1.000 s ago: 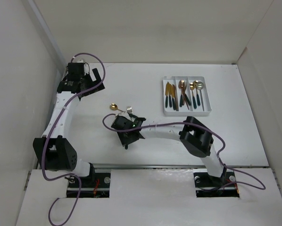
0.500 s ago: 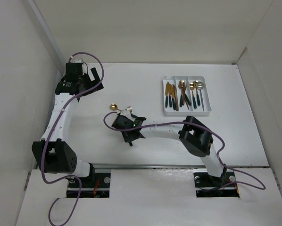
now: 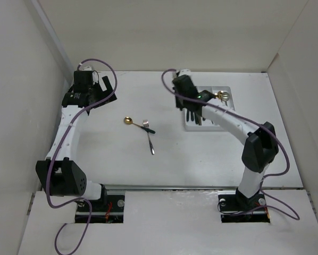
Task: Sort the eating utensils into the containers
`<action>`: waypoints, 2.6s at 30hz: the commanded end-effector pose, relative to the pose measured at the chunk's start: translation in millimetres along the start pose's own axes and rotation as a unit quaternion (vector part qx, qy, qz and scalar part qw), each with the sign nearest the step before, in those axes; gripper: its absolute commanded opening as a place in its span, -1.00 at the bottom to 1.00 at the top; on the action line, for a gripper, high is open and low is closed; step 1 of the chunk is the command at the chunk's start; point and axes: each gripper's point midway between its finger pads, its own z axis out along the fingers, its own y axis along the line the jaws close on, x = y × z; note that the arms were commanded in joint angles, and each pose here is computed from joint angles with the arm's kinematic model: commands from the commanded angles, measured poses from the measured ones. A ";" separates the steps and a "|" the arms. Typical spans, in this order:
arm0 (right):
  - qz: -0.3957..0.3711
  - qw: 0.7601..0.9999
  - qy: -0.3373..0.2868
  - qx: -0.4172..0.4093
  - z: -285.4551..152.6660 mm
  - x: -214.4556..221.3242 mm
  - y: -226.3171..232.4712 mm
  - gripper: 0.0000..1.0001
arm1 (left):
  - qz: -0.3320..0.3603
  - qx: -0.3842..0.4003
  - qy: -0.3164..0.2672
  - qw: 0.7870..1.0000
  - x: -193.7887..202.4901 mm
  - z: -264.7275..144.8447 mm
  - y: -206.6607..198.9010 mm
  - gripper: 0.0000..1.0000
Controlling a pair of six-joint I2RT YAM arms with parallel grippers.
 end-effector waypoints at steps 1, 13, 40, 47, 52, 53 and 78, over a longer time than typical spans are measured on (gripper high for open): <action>-0.002 0.997 0.014 0.076 28.8 4.2 -81.1 -1.00 | -0.006 0.010 -0.022 1.000 -7.4 -12.6 -2.1 1.00; 0.027 0.993 0.056 0.097 82.6 30.1 -174.0 -1.00 | -0.009 0.009 -0.017 1.000 -6.6 -9.5 0.2 1.00; -0.106 0.991 -0.008 -0.086 15.4 -5.7 0.3 0.61 | -0.020 0.013 -0.021 0.999 -9.9 -12.9 3.2 1.00; -0.172 0.964 0.045 -0.199 47.7 40.3 122.0 0.00 | -0.023 0.000 -0.041 0.999 -19.6 -20.9 8.8 1.00; -0.179 0.962 0.052 -0.198 74.6 46.0 151.8 -0.03 | -0.026 -0.003 -0.043 0.999 -19.0 -22.4 12.6 1.00; -0.185 0.960 0.078 -0.194 84.0 66.4 155.4 -0.03 | -0.026 -0.003 -0.043 0.999 -19.0 -22.4 12.6 1.00; -0.130 0.978 0.008 -0.160 29.9 30.6 151.5 -1.00 | -0.029 0.001 -0.036 0.999 -15.2 -20.6 14.3 1.00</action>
